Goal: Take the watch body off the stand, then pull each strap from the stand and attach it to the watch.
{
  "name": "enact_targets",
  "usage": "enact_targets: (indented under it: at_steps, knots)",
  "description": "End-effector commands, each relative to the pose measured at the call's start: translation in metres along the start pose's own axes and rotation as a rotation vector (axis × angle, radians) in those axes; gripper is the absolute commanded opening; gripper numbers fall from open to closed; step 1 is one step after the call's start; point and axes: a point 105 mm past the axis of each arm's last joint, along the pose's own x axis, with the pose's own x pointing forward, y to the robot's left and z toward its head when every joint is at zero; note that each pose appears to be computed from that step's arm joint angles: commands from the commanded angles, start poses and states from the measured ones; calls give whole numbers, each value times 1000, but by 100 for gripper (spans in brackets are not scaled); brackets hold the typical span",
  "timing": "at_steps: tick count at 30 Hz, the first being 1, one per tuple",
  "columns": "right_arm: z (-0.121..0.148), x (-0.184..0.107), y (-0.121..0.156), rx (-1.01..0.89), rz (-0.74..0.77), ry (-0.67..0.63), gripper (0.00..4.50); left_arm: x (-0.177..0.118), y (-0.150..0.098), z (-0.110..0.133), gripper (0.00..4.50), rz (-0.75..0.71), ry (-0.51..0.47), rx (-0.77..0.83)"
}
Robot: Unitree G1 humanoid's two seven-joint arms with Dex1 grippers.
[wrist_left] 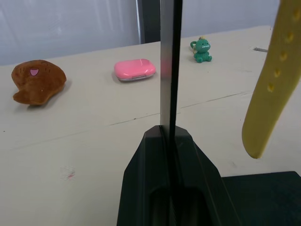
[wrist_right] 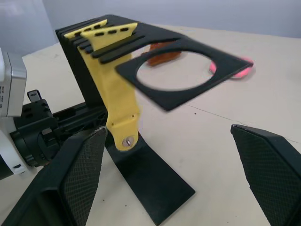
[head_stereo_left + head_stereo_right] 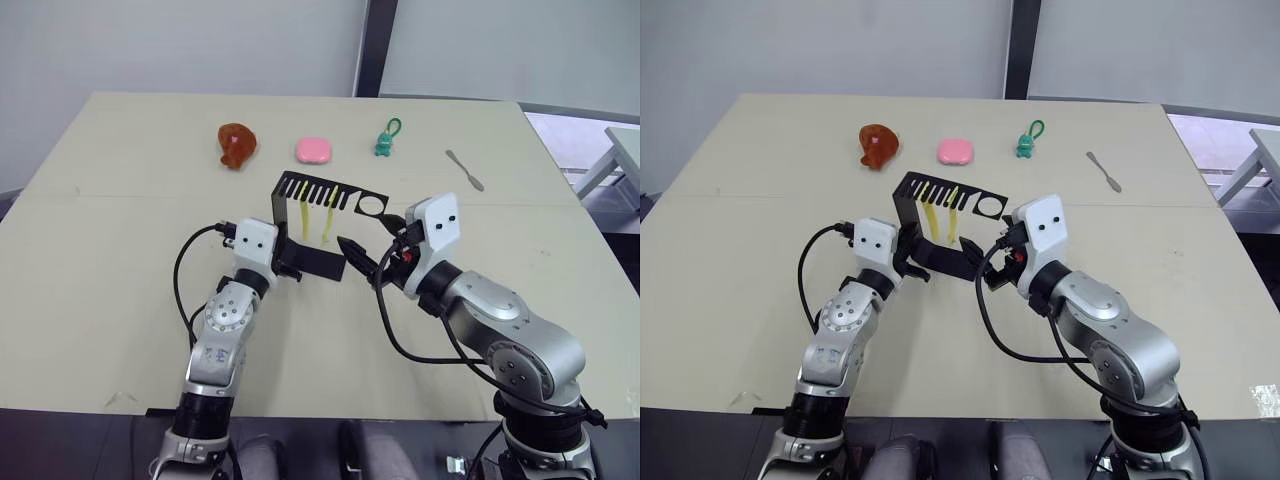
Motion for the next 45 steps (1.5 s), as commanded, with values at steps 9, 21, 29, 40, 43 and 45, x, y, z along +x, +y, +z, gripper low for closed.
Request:
enact_targets:
  at_steps: [9,21,29,40,43,45]
  knots:
    - [3,-3,26,24,79,-23,450,-5,-18,2,3,-20,-32,-21]
    - [14,16,34,-37,38,-42,450,-2,-20,0,3,-15,-33,-29]
    - [10,21,30,-28,3,-24,233,-2,-20,0,0,-17,-35,-26]
    - [16,16,28,-151,1,-59,7,-4,-19,-3,0,-18,-26,-17]
    - [19,11,25,-205,-1,-75,7,-4,-20,-5,0,-21,-21,-14]
    - [20,9,24,-234,9,-80,7,-5,-20,-6,0,-22,-20,-13]
